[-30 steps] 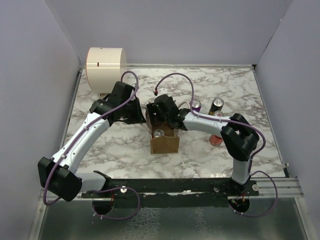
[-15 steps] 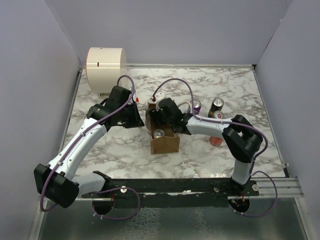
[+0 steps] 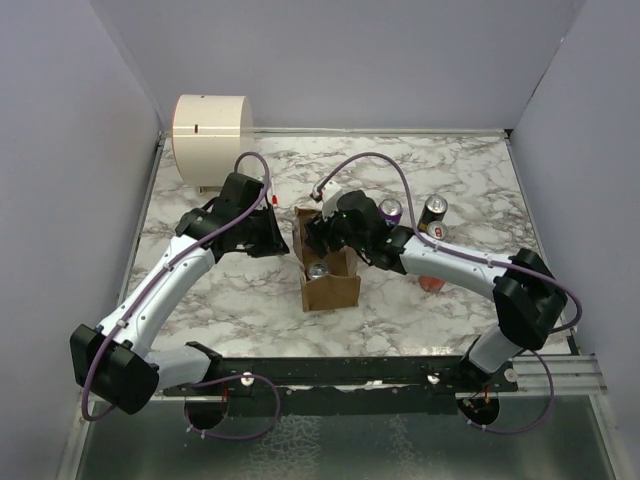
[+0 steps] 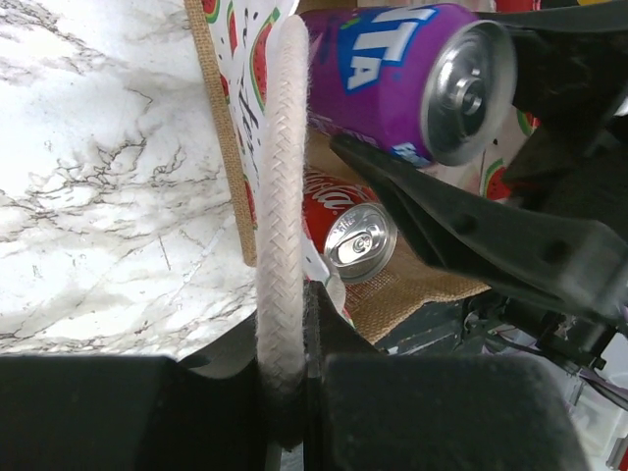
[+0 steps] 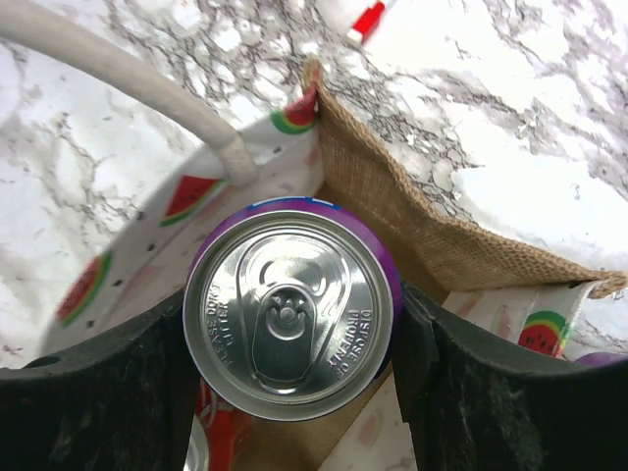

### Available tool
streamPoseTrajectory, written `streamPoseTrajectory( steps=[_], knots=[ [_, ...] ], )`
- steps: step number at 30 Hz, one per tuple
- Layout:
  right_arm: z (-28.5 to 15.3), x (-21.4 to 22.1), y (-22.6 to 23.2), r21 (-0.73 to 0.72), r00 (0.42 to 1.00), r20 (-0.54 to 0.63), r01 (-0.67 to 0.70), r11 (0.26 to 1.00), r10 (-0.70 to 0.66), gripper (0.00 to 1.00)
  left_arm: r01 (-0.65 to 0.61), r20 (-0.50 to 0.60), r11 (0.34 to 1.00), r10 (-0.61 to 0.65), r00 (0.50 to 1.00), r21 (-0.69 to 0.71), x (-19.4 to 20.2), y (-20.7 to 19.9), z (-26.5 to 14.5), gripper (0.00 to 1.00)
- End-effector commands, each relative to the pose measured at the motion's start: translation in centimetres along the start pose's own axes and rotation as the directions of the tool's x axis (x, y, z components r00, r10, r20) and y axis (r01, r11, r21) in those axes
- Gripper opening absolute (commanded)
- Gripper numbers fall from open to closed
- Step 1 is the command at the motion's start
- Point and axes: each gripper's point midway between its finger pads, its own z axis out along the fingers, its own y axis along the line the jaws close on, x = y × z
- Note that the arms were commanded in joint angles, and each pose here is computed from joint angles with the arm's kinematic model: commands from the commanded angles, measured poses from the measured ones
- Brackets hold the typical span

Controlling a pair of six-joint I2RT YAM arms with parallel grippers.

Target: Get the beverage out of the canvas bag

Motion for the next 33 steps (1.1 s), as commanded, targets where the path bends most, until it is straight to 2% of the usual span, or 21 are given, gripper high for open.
streamPoseTrajectory(
  steps=[1, 2, 5, 10, 15, 19, 26, 29, 33],
  knots=[
    [-3.4, -9.0, 1.3, -0.075, 0.976, 0.215, -0.004, 0.997, 0.02, 0.21, 0.004, 0.006, 1.0, -0.004, 1.0, -0.008, -0.3, 0.2, 0.6, 0.0],
    [-3.9, -10.0, 1.5, -0.087, 0.973, 0.229, -0.006, 0.996, 0.026, 0.2, 0.0, 0.007, 1.0, 0.0, 1.0, -0.008, -0.5, 0.1, 0.6, 0.0],
    [-5.9, -12.2, 2.1, -0.123, 0.972, 0.231, -0.02, 0.992, 0.049, 0.04, -0.004, 0.002, 1.0, 0.004, 1.0, -0.012, -0.8, 0.0, 0.8, 0.0],
    [-10.6, -15.4, 2.1, -0.133, 0.962, 0.27, -0.016, 0.991, 0.051, 0.02, 0.002, -0.002, 1.0, -0.002, 1.0, -0.008, -0.8, 0.1, 1.4, 0.0],
    [-16.0, -17.5, -1.7, 0.066, 0.938, 0.347, -0.011, 0.998, -0.013, 0.02, -0.004, 0.004, 1.0, 0.004, 1.0, -0.016, -1.3, 0.0, 1.8, 0.0],
    [-20.1, -18.2, -5.8, 0.278, 0.927, 0.37, -0.053, 0.959, -0.056, 0.02, -0.011, 0.003, 1.0, 0.011, 1.0, -0.026, -1.6, 0.0, 1.6, 0.0],
    [-25.2, -16.3, -10.5, 0.507, 0.928, 0.372, -0.173, 0.845, -0.033, 0.02, -0.014, -0.012, 0.999, 0.014, 1.0, -0.041, -1.3, 0.5, 1.9, 0.0],
    [-25.0, -13.4, -11.2, 0.555, 0.949, 0.316, -0.195, 0.809, 0.013, 0.02, -0.023, -0.012, 0.999, 0.022, 1.0, -0.036, -1.3, 0.4, 2.0, 0.0],
    [-23.8, -8.8, -11.4, 0.585, 0.954, 0.26, -0.278, 0.761, 0.149, 0.02, -0.03, -0.023, 0.999, 0.029, 0.999, -0.045, -1.2, 0.5, 1.7, 0.0]
  ],
)
